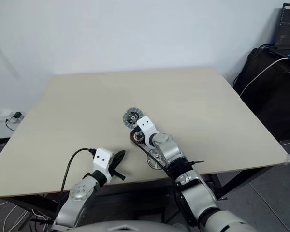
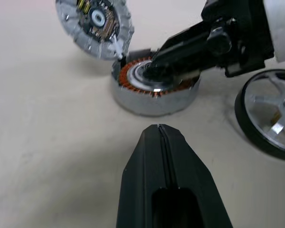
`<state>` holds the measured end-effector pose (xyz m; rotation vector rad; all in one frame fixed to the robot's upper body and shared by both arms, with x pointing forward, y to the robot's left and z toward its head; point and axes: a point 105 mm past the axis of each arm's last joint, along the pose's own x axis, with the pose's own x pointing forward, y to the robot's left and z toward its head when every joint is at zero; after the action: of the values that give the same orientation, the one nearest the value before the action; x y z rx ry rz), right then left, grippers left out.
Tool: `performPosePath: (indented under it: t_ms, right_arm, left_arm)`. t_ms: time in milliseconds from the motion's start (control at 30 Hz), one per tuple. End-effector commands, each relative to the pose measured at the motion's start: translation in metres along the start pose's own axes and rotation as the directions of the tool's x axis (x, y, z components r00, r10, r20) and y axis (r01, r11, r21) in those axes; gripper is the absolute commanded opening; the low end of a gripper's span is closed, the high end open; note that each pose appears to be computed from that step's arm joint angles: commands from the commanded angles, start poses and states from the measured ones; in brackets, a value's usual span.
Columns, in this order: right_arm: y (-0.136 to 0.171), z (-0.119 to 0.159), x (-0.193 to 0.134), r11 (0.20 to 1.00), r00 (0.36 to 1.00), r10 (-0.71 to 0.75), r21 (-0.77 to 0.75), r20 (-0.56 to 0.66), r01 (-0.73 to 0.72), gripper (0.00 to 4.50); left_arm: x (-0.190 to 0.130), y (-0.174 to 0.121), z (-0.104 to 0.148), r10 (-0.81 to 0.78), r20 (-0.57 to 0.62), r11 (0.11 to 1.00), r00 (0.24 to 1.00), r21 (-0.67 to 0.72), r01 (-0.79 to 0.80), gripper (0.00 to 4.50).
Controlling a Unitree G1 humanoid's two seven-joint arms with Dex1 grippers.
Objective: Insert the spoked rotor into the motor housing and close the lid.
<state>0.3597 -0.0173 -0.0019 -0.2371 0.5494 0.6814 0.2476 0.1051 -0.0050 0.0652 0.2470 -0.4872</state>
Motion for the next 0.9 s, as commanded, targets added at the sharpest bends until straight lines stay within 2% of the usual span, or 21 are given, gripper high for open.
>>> performPosePath:
  t_ms: [33, 133, 267, 367, 700, 900]
  right_arm:
    - [-0.001, 0.014, -0.002, 1.000, 0.999, 0.000, -0.011, 0.038, 0.001, 3.07]
    - [-0.002, 0.015, -0.002, 1.000, 0.999, -0.004, -0.013, 0.041, 0.004, 3.99]
    - [0.000, 0.019, -0.003, 1.000, 0.998, 0.004, -0.012, 0.058, -0.003, 3.99]
    - [0.002, 0.024, -0.003, 1.000, 0.997, 0.009, -0.006, 0.081, -0.009, 3.33]
    - [0.008, 0.043, -0.009, 1.000, 0.989, 0.021, -0.015, 0.149, -0.019, 0.03]
    - [0.014, 0.042, -0.017, 0.999, 0.990, 0.040, -0.034, 0.137, -0.035, 0.03]
  left_arm:
    - [0.006, -0.005, 0.006, -0.021, 0.038, 1.000, 0.999, 0.015, 0.021, 0.00]
    - [0.009, -0.005, 0.003, -0.027, 0.036, 1.000, 0.999, 0.014, 0.026, 0.00]
    - [0.012, -0.005, 0.002, -0.024, 0.044, 1.000, 0.999, 0.011, 0.024, 0.00]
    - [0.015, -0.006, 0.003, -0.015, 0.064, 1.000, 0.998, 0.003, 0.015, 0.00]
    - [0.018, -0.006, 0.000, 0.013, 0.075, 1.000, 0.997, -0.008, -0.013, 0.00]
    - [0.020, -0.007, -0.002, 0.017, 0.072, 1.000, 0.997, -0.011, -0.016, 0.00]
